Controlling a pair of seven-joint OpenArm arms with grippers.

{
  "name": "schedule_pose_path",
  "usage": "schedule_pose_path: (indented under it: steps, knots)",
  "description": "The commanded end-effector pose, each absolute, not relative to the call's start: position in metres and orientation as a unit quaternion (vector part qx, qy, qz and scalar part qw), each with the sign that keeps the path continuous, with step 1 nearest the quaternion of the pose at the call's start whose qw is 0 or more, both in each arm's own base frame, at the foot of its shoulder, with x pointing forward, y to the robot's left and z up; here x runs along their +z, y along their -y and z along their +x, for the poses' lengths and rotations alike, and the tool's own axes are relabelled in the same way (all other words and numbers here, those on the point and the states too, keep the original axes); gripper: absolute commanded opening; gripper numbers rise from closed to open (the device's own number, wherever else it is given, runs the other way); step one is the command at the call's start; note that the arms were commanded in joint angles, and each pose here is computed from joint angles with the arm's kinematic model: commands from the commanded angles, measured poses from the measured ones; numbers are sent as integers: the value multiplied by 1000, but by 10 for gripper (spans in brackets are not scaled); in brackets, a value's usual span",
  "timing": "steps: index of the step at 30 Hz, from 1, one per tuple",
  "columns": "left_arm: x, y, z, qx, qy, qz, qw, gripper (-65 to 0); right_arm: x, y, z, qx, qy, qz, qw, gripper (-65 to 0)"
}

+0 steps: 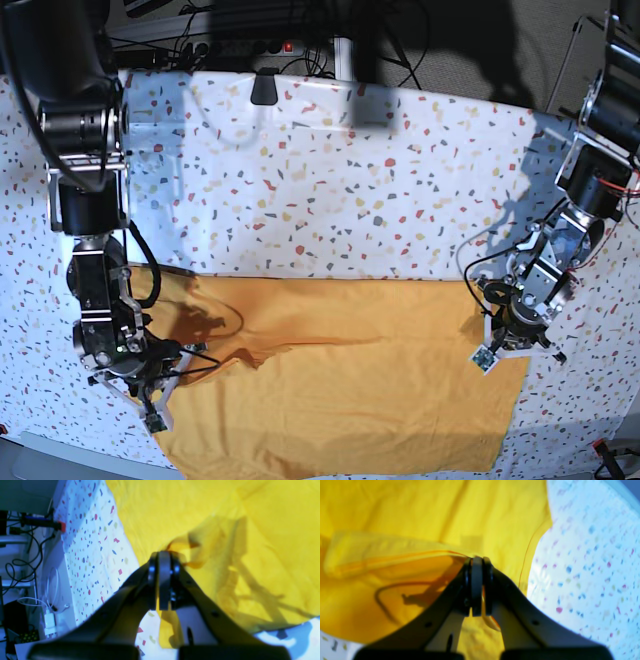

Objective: Fold the T-shirt properly
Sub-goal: 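Pull the lifted shirt edge toward the hem with both grippers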

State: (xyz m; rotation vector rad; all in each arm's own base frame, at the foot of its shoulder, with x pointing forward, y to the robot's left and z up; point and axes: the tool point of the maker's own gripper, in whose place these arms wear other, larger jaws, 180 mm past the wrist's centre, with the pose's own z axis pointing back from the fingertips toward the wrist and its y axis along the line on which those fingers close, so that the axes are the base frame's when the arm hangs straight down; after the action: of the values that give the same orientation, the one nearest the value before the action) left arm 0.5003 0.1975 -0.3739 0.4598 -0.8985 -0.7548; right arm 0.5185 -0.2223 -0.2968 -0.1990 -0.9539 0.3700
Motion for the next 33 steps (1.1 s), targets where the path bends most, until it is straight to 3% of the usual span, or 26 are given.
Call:
schedule_pose_path:
  steps: [1,17,26,27,30,31,33]
  knots:
    - [-343,-204,519,-343,452,232,790,-650,-262,223,534,176,493,-99,846,-650]
    - [-320,-202,533,-342,472,239,777,-650,-260,219,541,173,502,-91,843,-650]
    - [-322,-204,533,-341,468,240,779,-650,-249,216,547,182,532,-95,821,-650]
    - [-322,-204,532,-340,467,241,780,-650,-244,216,549,194,541,-108,811,-582]
    - [-323,-206,531,-338,461,244,783,-650,-235,219,554,233,561,-153,780,-296]
    - [-323,-206,531,-338,461,244,784,-650,-236,221,554,239,560,-160,777,-244]
    - [-324,-207,531,-338,460,244,784,-650,-240,221,554,239,558,-159,778,-223]
